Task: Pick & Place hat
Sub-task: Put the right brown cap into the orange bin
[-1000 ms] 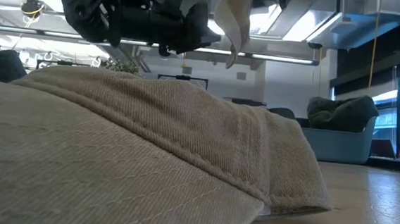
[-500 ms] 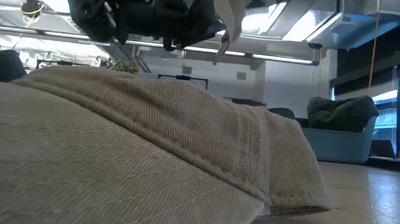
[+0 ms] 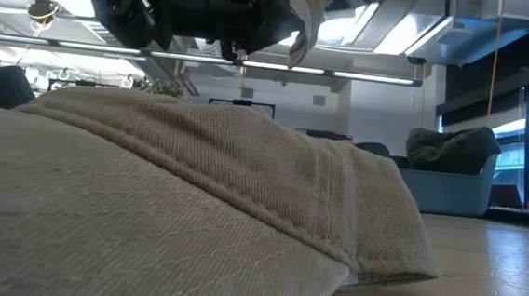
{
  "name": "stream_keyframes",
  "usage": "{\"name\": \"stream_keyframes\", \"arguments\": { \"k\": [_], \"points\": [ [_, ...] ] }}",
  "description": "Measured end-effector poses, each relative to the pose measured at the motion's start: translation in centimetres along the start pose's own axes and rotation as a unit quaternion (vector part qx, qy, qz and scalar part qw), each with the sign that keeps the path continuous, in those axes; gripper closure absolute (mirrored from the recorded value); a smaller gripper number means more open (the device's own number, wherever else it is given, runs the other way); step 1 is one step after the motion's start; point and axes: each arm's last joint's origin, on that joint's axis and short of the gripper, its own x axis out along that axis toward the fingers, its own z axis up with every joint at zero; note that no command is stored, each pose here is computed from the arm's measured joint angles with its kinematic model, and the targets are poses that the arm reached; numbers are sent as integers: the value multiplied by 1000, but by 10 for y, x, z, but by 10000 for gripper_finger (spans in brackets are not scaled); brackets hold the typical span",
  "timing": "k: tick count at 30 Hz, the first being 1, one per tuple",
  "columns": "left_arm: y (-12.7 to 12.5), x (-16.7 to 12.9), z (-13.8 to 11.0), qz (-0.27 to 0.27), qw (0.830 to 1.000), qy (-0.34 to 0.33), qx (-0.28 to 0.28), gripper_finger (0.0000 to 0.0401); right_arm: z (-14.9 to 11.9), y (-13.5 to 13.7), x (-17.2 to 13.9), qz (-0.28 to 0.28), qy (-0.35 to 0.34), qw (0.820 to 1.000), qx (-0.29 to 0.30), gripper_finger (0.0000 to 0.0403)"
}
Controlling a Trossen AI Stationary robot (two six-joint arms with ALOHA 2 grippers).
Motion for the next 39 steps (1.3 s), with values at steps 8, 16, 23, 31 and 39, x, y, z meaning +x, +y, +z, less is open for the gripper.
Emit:
{"name": "stream_keyframes", "arguments": {
  "k": [8, 16, 23, 31, 39],
  "points": [
    [-1, -1, 0, -6, 1000, -1, -1, 228, -1, 1, 0, 2, 3, 1000, 1, 393],
    [1, 0, 3, -2, 1000, -16, -12, 228, -4, 11, 6, 18, 13, 1000, -2, 393],
    [8, 4, 2, 5, 1000, -12, -16, 228, -5, 15, 6, 24, 15, 1000, -5, 393],
    [19, 10, -1, -51, 997, 0, -63, 264, -9, 15, 6, 24, 39, 999, -4, 393],
    [17, 10, 0, -112, 990, 8, -81, 388, -14, 15, 5, 26, 63, 998, -17, 393]
  ]
}}
